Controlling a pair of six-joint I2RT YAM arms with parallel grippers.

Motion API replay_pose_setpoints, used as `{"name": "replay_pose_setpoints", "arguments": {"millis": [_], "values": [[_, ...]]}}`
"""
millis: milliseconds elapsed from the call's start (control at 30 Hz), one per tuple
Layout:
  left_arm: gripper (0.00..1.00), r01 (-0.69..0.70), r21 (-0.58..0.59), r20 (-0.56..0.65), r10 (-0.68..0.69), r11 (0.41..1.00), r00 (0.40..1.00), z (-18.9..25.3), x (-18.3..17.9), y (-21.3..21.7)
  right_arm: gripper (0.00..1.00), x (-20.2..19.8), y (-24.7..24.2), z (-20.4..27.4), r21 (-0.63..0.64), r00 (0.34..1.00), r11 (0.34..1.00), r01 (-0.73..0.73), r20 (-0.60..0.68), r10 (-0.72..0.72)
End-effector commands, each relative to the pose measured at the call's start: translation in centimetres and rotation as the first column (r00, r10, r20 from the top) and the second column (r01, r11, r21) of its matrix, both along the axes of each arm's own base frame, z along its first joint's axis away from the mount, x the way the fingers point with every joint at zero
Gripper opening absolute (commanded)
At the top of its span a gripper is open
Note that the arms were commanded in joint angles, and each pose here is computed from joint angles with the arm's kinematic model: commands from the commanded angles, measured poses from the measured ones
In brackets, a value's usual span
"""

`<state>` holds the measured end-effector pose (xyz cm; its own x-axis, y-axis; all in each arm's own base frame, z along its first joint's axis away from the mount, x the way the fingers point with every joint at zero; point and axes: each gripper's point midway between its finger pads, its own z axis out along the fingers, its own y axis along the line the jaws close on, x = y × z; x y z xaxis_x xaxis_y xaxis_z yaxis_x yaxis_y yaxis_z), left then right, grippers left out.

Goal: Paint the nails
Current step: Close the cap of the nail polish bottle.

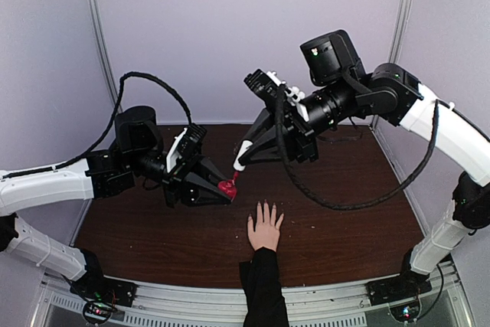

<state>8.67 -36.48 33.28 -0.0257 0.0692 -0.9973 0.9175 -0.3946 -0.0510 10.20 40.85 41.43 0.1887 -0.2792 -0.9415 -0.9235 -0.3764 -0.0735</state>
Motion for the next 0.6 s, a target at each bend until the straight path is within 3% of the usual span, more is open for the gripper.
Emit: {"name": "replay_pose_setpoints", "arguments": {"millis": [0, 567], "values": [[0.00, 0.008, -0.042, 0.048, -0.006, 0.999, 0.999, 1.1, -0.1, -0.1, 0.00, -0.6, -1.0, 2.4, 0.057, 0.999, 0.998, 0.012, 0.051, -0.015], [0.00, -0.071, -0.021, 0.063, 0.072, 0.997, 0.995, 0.5, 1.1, -0.5, 0.00, 0.5, -1.0, 1.3, 0.018, 0.996, 0.998, 0.067, 0.052, -0.068]]}}
